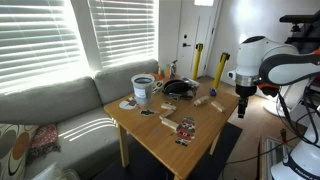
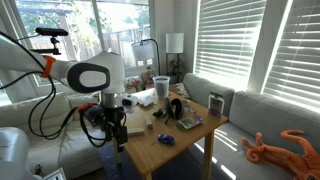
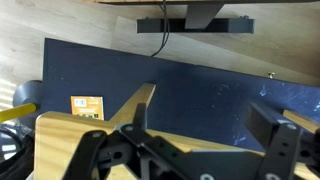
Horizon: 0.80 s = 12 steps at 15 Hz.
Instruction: Stack the wooden block on the right
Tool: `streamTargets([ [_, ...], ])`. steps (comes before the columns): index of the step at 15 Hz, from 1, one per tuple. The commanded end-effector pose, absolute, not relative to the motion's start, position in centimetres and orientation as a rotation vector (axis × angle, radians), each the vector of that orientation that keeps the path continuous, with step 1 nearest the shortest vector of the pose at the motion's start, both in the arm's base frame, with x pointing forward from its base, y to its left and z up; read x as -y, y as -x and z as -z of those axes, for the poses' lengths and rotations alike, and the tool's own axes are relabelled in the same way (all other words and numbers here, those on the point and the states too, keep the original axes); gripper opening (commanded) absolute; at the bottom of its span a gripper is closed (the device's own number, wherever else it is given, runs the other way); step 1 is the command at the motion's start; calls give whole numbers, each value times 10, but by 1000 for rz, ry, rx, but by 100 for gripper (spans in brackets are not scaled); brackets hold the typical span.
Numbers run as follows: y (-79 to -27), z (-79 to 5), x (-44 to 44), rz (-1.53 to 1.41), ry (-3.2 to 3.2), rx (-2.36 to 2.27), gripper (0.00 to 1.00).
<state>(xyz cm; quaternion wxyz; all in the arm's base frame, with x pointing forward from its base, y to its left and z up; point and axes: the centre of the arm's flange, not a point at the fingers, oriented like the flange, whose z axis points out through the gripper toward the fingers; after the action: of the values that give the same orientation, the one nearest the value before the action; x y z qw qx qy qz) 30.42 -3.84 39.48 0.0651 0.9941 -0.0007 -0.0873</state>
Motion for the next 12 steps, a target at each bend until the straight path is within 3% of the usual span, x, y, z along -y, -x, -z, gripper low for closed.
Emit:
streamTargets([
  [1, -304, -394, 38, 265, -3000, 2, 100],
  [5, -304, -393, 38, 270, -3000, 2, 100],
  [12, -332, -433, 27, -244, -2950, 349, 100],
])
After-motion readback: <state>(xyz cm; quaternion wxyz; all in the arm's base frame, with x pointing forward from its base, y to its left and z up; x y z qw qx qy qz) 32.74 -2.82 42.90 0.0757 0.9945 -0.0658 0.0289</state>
